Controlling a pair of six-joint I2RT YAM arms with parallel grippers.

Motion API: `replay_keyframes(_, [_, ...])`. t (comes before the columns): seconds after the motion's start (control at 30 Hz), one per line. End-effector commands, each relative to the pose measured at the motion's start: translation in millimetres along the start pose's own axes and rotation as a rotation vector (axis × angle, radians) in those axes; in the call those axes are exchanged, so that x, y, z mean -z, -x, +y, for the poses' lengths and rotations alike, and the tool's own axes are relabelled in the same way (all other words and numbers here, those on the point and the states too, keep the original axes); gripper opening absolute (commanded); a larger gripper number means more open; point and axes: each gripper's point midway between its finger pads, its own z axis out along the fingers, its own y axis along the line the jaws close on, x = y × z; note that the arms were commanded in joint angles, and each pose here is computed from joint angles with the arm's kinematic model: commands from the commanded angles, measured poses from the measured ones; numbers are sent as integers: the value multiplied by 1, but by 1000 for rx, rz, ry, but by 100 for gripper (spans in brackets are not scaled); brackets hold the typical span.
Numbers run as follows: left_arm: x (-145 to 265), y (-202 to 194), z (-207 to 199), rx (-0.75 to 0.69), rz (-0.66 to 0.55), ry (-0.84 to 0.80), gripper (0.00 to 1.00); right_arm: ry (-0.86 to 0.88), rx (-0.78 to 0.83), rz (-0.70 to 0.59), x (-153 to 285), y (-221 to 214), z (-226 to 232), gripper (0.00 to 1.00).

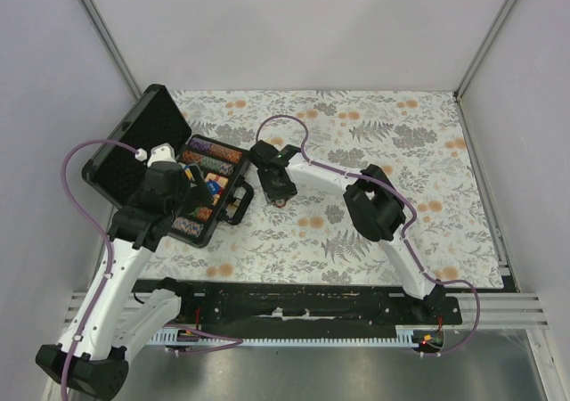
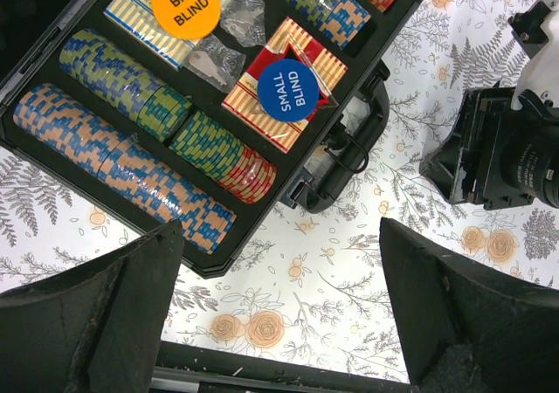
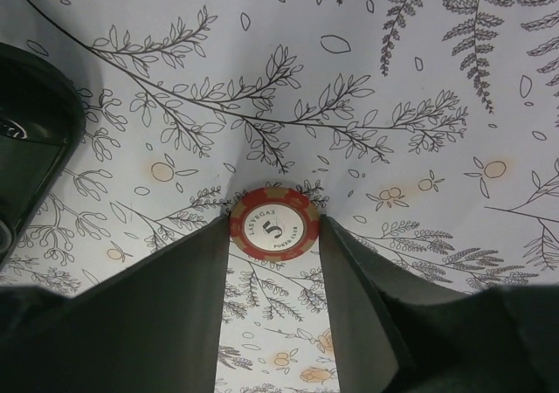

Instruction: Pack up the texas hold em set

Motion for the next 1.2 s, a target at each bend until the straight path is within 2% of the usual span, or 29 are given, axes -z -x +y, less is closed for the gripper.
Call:
replay_keyframes(0.0, [-5,3,-11,-33,-8,-60,97,-34,19,41,-27,-12,-8,48])
replay_keyframes(0.13, [-9,-5,-25,-38,20,-139,96,-41,17,38,-25,-13,-11,41])
replay_keyframes(0.4, [-18,-38,-62,-77,130,-373,95,17,-18,-16,6,6,-3,43])
replay_keyframes(0.67, [-33,-72,-92,17,209,-551,92,114,-118,-1,29,12,-4,44])
replay_keyframes(1.0, [-46,-94,-129,16,212,-641,89,227,-213,36,46,18,-6,45])
replay_keyframes(1.17, [-58,-95,-130,25,207,-570,88,176,-180,50,39,12,-18,51])
